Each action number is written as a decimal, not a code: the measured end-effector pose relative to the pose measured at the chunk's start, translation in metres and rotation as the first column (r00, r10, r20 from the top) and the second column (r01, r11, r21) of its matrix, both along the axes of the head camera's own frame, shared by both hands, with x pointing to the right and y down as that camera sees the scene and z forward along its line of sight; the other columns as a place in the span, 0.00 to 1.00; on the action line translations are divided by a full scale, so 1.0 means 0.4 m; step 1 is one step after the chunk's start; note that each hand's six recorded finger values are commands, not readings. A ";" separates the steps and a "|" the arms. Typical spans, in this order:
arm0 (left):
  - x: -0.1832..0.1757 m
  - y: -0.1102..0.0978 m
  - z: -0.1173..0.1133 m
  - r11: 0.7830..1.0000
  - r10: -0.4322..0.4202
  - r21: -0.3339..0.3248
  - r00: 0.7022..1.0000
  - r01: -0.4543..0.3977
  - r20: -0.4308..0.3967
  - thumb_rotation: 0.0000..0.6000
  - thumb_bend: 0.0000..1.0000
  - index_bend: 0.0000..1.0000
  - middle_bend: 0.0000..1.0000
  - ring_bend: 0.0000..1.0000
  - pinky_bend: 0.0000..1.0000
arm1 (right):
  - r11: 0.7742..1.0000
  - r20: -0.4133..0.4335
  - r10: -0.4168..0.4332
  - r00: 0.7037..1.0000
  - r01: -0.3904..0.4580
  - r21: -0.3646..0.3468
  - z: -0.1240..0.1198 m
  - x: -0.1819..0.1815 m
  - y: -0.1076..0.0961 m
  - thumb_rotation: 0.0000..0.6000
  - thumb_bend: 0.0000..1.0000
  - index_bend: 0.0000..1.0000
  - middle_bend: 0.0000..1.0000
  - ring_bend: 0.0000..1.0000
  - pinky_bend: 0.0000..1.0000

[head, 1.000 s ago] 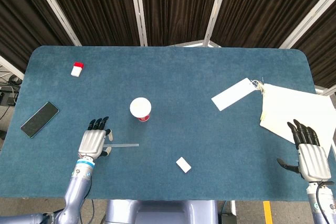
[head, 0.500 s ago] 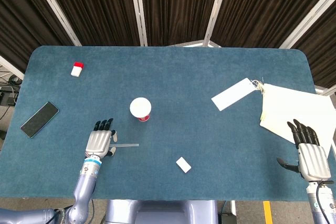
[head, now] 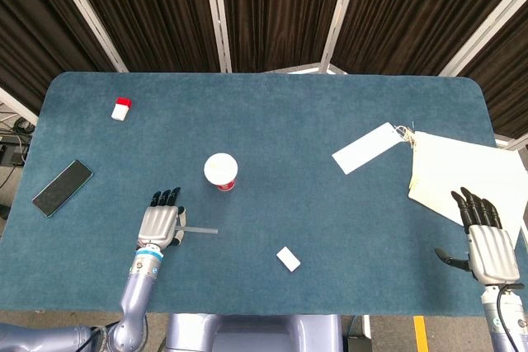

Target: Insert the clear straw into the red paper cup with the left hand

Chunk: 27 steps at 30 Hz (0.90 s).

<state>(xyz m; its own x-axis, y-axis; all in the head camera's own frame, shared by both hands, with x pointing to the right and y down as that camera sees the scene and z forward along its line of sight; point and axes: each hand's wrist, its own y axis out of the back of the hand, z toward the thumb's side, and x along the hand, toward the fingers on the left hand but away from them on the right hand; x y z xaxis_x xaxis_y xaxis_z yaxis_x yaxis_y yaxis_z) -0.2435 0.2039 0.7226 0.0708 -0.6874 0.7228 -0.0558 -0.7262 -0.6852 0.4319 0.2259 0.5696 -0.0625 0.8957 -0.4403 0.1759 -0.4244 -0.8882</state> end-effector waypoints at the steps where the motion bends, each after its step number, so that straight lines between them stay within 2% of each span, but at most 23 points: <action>1: 0.001 -0.001 -0.001 1.000 -0.001 0.003 1.000 0.001 -0.003 1.00 0.36 0.58 0.00 0.00 0.00 | 1.000 0.000 0.000 1.000 0.000 0.000 0.000 0.000 0.000 1.00 0.14 0.01 0.00 0.00 0.00; 11: -0.001 -0.027 -0.040 0.998 -0.038 0.043 0.997 0.041 -0.061 1.00 0.36 0.58 0.00 0.00 0.00 | 1.000 -0.001 0.001 1.000 -0.001 -0.002 0.000 0.001 0.001 1.00 0.14 0.01 0.00 0.00 0.00; 14: 0.005 -0.045 -0.069 0.996 -0.057 0.063 0.993 0.064 -0.107 1.00 0.36 0.58 0.00 0.00 0.00 | 1.000 -0.002 0.002 1.000 -0.002 -0.005 0.001 0.001 0.001 1.00 0.14 0.01 0.00 0.00 0.00; 17: 0.021 -0.074 -0.119 0.990 -0.081 0.095 0.979 0.100 -0.186 1.00 0.36 0.58 0.00 0.00 0.00 | 1.000 -0.002 0.001 1.000 -0.001 -0.005 0.001 0.001 0.001 1.00 0.14 0.01 0.00 0.00 0.00; 20: 0.041 -0.112 -0.183 0.981 -0.095 0.135 0.954 0.138 -0.284 1.00 0.36 0.58 0.00 0.00 0.00 | 1.000 -0.002 0.002 1.000 -0.002 -0.005 0.002 0.001 0.001 1.00 0.14 0.01 0.00 0.00 0.00; 23: 0.058 -0.154 -0.244 0.968 -0.117 0.159 0.915 0.192 -0.387 1.00 0.36 0.58 0.00 0.00 0.00 | 1.000 0.001 0.005 1.000 -0.005 -0.006 0.002 0.001 0.000 1.00 0.14 0.01 0.00 0.00 0.00; 26: 0.072 -0.197 -0.293 0.954 -0.149 0.158 0.860 0.255 -0.487 1.00 0.36 0.58 0.00 0.00 0.00 | 1.000 0.004 0.008 1.000 -0.008 -0.007 0.003 0.002 0.000 1.00 0.14 0.01 0.00 0.00 0.00; 27: 0.080 -0.217 -0.312 0.947 -0.166 0.148 0.829 0.285 -0.533 1.00 0.36 0.58 0.00 0.00 0.00 | 1.000 0.006 0.010 1.000 -0.010 -0.009 0.004 0.002 -0.001 1.00 0.14 0.01 0.00 0.00 0.00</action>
